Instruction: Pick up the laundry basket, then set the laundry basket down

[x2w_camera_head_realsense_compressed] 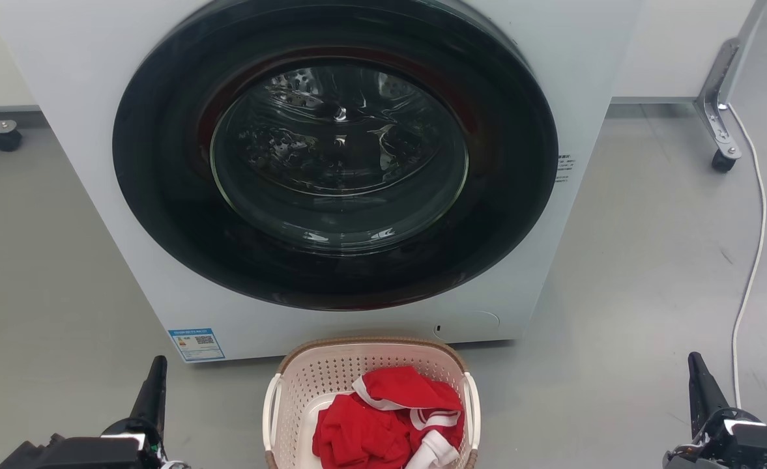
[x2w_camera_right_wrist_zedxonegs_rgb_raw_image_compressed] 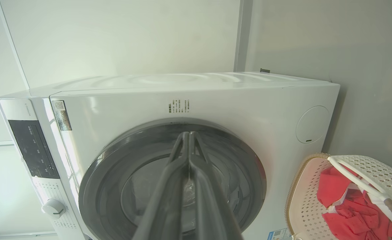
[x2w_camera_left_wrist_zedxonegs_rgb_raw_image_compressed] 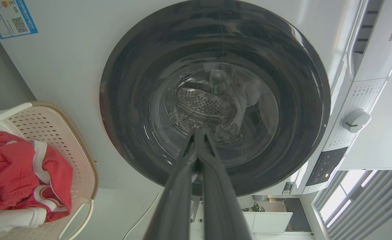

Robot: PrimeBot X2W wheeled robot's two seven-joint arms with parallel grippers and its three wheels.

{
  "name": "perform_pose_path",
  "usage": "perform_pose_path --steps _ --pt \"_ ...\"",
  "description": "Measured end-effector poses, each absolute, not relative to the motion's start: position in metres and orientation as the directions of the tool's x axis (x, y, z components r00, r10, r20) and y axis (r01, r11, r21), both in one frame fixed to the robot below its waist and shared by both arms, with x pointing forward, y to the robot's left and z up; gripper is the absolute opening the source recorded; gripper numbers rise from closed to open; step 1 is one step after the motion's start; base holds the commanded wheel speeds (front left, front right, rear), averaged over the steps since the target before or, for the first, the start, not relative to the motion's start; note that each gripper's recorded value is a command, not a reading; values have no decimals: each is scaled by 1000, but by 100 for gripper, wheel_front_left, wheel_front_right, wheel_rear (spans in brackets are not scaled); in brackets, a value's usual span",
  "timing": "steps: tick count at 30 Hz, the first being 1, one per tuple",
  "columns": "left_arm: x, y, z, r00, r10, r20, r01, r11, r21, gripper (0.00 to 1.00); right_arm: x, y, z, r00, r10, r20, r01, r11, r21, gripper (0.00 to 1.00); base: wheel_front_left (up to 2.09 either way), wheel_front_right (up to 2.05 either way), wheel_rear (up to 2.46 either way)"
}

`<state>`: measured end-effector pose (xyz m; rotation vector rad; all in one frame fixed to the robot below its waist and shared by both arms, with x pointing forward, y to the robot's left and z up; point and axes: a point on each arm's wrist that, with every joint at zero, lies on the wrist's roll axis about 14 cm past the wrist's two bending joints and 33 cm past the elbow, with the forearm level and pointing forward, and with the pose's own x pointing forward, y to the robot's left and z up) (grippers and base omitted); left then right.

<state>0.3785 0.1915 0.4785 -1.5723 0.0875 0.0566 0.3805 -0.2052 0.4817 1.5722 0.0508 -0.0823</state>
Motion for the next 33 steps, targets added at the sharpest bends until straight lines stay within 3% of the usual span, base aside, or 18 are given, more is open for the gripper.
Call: perform_pose_path --steps 33 --pt "378 191 478 996 -20 -92 -92 -2 -996 0 381 -205 482 996 -20 -82 82 -3 997 0 0 0 0"
